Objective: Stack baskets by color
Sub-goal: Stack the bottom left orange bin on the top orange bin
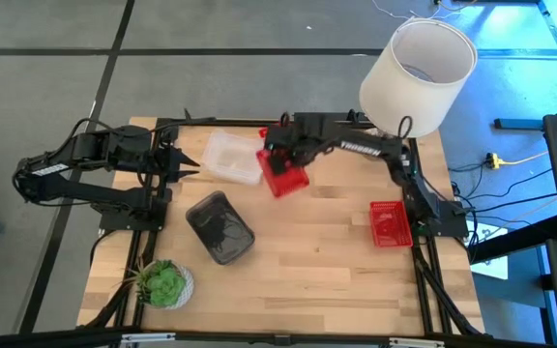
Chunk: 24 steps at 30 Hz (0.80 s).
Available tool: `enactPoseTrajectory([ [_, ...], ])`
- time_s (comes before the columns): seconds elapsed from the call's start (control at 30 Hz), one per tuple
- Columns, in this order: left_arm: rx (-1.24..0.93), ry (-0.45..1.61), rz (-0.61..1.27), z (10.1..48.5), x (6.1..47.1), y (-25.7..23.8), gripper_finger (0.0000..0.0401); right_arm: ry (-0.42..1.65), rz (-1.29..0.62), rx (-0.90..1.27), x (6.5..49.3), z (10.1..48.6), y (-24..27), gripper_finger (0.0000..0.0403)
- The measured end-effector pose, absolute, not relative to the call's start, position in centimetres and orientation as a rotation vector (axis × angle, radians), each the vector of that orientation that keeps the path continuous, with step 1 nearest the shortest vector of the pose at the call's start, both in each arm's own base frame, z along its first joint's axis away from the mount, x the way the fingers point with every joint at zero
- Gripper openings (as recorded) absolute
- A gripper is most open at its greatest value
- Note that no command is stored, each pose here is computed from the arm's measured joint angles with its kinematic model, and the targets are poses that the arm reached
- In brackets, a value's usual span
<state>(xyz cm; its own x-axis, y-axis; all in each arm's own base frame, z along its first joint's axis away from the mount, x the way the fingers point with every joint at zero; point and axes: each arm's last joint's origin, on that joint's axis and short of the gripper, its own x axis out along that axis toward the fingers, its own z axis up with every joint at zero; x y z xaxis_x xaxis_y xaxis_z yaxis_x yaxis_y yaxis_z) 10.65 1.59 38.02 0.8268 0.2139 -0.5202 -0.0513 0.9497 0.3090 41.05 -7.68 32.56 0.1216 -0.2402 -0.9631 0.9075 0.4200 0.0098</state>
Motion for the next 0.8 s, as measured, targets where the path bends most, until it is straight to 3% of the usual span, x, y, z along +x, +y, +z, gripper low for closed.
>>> enactPoseTrajectory([
  [0.23,0.29,0.58,0.143,38.0,10.7,1.6,0.0066,1.09,-1.073,0.748,39.1,32.2,-16.6,0.0001],
  [0.43,0.289,0.58,0.145,38.0,10.7,1.6,0.0066,1.001,-0.972,0.846,38.4,30.8,-23.3,0.0001],
  [0.8,0.304,0.575,0.248,38.2,10.7,1.9,0.0066,1.077,-0.85,0.912,38.4,26.2,-27.9,0.0],
])
